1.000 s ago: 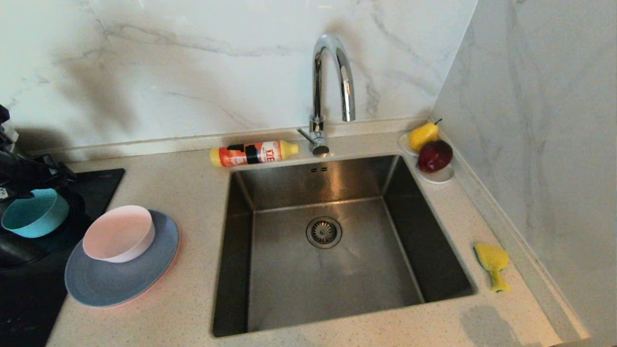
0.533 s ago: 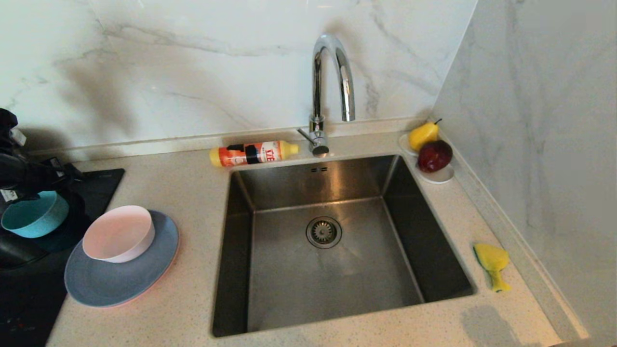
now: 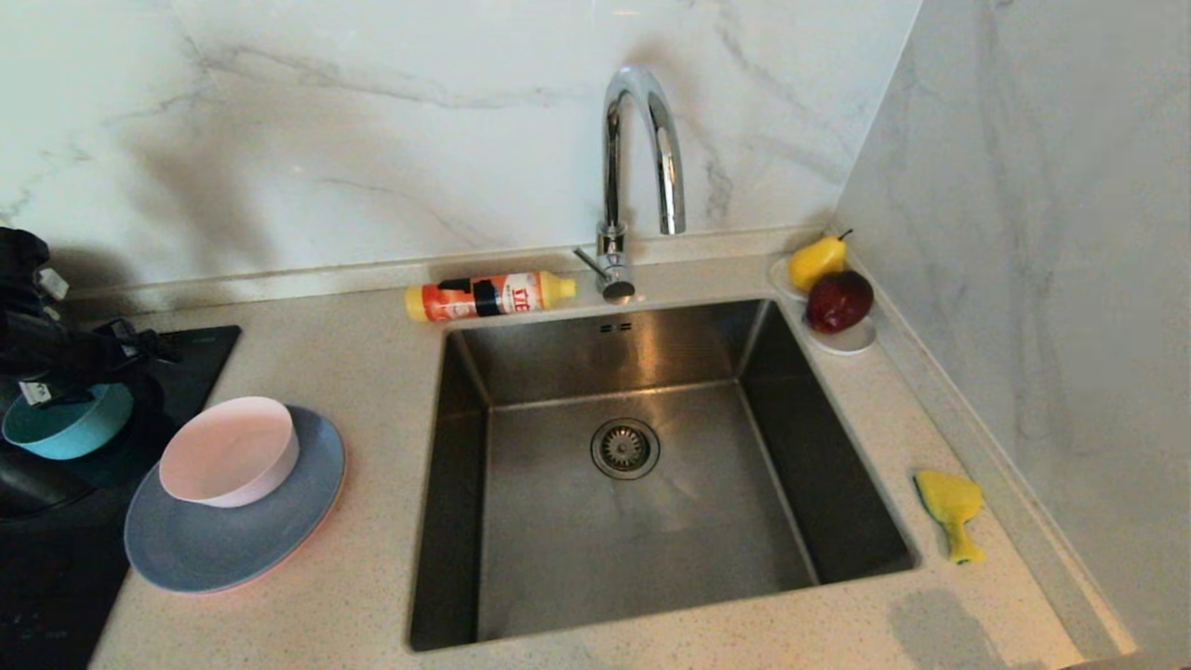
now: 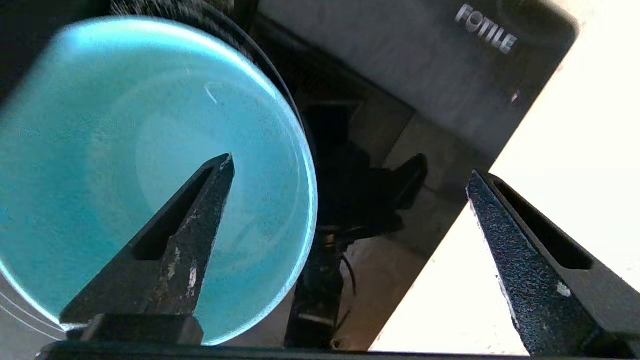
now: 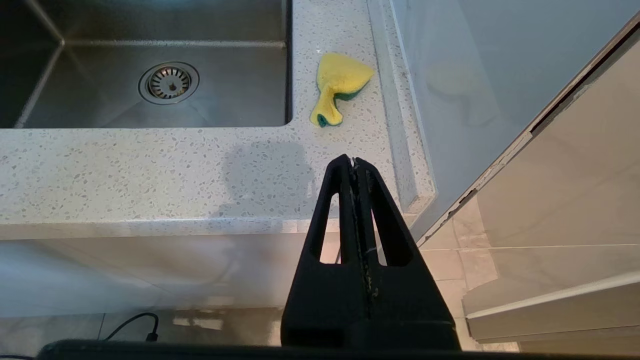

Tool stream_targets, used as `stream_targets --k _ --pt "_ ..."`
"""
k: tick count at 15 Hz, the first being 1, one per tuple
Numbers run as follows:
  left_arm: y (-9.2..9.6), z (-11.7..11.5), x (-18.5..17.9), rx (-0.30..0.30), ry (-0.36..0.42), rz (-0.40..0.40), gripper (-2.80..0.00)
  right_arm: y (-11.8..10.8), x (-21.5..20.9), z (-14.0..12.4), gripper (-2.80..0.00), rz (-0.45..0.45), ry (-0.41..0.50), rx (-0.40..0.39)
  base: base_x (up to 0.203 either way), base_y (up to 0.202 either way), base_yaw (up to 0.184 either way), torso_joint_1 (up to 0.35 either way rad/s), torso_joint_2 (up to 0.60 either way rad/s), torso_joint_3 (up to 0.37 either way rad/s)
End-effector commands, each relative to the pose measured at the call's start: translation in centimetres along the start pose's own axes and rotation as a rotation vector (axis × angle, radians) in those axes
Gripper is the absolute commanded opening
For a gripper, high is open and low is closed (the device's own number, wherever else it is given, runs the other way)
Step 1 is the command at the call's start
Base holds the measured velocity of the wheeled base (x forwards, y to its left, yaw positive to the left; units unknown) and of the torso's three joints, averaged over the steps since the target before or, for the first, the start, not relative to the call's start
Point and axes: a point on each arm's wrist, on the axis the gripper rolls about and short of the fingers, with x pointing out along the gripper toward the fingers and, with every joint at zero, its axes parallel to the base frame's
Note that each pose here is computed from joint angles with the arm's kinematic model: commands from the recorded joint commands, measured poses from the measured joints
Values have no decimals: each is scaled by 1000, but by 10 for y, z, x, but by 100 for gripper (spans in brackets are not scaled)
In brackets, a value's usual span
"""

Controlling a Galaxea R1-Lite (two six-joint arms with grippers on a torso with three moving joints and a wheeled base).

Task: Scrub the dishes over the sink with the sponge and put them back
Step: Place the bowl on the bowl

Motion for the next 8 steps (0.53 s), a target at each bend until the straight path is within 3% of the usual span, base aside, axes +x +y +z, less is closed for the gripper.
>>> stream_targets --k 1,6,7,8 --pt "1 -5 3 -16 21 4 0 0 0 0 -280 1 1 0 0 0 0 0 0 0" --pt "4 -16 6 -21 60 14 0 0 0 0 -280 1 1 0 0 0 0 0 0 0" --pt "4 -16 6 -24 63 16 -280 0 0 0 -280 1 0 1 0 0 0 0 0 0" --pt "4 -16 6 -28 62 15 -280 0 0 0 -280 1 1 0 0 0 0 0 0 0"
